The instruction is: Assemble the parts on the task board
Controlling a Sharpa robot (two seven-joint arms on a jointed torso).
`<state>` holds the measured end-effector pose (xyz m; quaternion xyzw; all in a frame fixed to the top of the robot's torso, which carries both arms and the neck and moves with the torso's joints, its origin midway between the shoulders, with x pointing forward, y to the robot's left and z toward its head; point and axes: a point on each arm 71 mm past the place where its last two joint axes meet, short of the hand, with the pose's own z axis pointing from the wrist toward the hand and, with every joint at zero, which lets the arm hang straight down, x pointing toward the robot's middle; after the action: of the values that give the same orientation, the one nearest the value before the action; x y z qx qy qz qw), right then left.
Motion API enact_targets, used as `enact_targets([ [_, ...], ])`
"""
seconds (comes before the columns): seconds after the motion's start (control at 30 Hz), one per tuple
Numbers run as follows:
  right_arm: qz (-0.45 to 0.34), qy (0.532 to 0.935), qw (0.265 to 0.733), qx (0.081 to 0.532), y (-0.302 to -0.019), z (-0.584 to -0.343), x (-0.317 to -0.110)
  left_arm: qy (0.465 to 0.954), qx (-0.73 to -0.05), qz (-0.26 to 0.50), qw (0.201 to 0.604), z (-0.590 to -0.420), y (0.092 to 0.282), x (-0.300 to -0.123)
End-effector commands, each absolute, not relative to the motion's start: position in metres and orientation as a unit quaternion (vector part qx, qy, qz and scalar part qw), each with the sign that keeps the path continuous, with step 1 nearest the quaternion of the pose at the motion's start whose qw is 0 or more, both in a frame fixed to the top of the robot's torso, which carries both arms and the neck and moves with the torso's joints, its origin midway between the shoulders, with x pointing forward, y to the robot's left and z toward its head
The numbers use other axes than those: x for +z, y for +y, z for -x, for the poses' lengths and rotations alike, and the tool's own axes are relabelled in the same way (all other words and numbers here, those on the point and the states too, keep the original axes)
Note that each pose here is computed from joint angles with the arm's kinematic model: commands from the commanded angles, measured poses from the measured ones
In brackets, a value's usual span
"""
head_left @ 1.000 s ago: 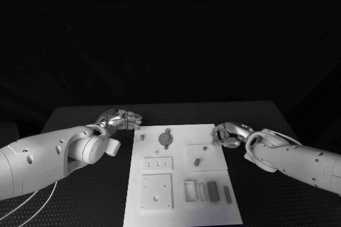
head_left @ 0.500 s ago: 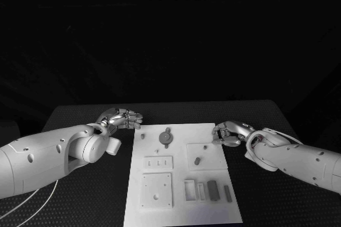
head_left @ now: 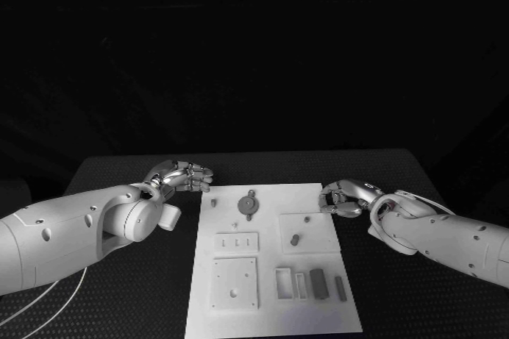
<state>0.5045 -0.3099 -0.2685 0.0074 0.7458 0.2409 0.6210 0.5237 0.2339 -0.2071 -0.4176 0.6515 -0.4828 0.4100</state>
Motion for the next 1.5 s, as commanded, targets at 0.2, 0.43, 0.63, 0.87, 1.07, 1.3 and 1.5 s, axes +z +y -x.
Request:
enact_targets([
  [0.2, -0.005, 0.744, 0.62, 0.249, -0.3074, -0.5044, -0.2685, 0.653, -0.489, 0.412, 0.406, -0.5235, 0.2314, -0.2062],
  [0.43, -0.004, 0.744, 0.62, 0.251, -0.306, -0.5043, -0.2681, 0.653, -0.488, 0.412, 0.406, -0.5231, 0.2318, -0.2062],
  [0.63, -0.002, 0.743, 0.622, 0.247, -0.3078, -0.5049, -0.2681, 0.653, -0.487, 0.413, 0.407, -0.5231, 0.2325, -0.2061],
  [0.87, 0.002, 0.743, 0.622, 0.246, -0.3081, -0.5049, -0.2682, 0.653, -0.487, 0.412, 0.408, -0.5234, 0.2327, -0.2061],
  [1.07, 0.003, 0.743, 0.622, 0.247, -0.3077, -0.5051, -0.268, 0.653, -0.485, 0.413, 0.41, -0.5245, 0.2328, -0.2064],
  [1.3, 0.005, 0.742, 0.621, 0.25, -0.3052, -0.5052, -0.268, 0.653, -0.485, 0.412, 0.41, -0.5245, 0.2324, -0.2064],
  [1.5, 0.006, 0.742, 0.621, 0.252, -0.303, -0.5055, -0.2681, 0.653, -0.484, 0.413, 0.41, -0.5244, 0.2326, -0.2065],
])
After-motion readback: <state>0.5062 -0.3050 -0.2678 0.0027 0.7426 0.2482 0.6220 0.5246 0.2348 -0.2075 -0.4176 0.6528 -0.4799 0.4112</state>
